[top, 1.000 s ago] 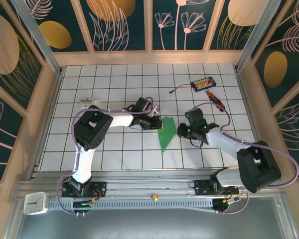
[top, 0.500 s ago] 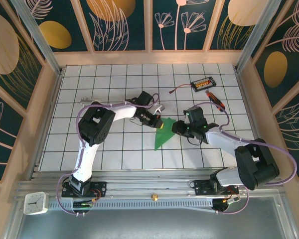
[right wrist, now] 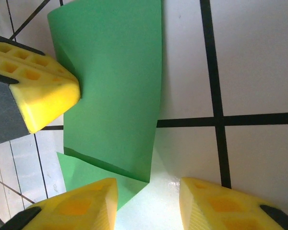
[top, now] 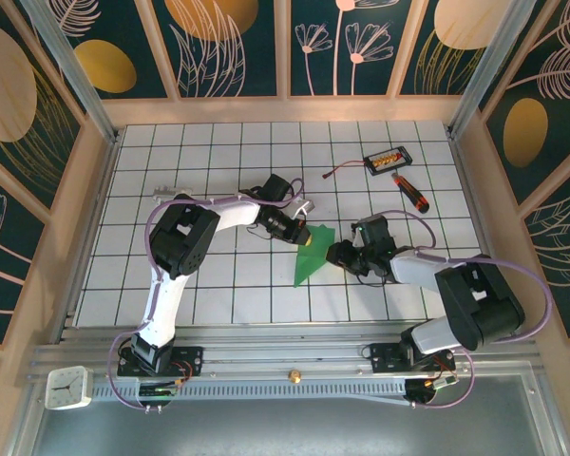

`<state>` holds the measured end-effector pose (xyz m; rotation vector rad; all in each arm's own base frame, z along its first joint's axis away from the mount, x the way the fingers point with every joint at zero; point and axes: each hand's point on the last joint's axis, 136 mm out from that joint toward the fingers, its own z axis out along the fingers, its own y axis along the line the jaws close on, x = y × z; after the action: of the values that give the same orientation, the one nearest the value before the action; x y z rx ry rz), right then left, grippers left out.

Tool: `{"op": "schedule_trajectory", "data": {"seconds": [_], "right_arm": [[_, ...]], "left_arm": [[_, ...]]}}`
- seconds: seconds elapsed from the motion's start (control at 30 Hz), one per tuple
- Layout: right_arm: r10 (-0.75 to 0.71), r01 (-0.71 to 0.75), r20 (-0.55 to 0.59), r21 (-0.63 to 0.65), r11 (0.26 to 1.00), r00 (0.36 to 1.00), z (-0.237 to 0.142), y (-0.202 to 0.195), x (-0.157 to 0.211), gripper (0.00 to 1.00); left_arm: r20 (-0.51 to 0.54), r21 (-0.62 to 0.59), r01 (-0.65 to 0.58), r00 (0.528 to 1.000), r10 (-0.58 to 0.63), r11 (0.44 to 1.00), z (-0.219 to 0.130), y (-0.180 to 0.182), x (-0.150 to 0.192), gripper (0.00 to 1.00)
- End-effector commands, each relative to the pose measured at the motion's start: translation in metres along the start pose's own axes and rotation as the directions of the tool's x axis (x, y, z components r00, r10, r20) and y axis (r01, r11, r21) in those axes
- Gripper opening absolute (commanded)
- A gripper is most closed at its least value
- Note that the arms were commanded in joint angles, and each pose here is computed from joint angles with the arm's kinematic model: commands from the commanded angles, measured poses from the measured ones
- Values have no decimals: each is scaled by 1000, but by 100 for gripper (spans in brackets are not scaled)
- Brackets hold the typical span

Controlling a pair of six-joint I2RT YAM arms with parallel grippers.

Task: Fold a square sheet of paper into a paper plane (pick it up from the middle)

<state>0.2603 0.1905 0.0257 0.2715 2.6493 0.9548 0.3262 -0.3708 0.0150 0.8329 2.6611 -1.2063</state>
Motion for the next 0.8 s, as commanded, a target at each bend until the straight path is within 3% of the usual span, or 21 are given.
{"op": "schedule_trajectory", "data": {"seconds": [0.0, 0.13, 0.5, 0.67, 0.77], "right_arm": [[-14, 14, 0, -77, 997, 1000, 9, 13, -2, 35], [-24, 25, 14, -93, 995, 1000, 10, 19, -9, 24], [-33, 35, 27, -79, 996, 999, 7, 20, -14, 10], [13, -10, 40, -77, 997, 999, 1, 20, -13, 0], [76, -72, 50, -87, 994, 996, -4, 21, -13, 0]], "left_arm": [[-49, -72, 43, 998, -47, 996, 8, 26, 22, 0], [-44, -69, 44, 998, -47, 997, 7, 25, 21, 0], [-31, -77, 40, 999, -42, 996, 5, 23, 15, 2], [21, -85, 30, 999, -28, 996, -7, 13, 1, 21], [103, -93, 15, 995, -5, 996, -26, -1, -12, 34]]}}
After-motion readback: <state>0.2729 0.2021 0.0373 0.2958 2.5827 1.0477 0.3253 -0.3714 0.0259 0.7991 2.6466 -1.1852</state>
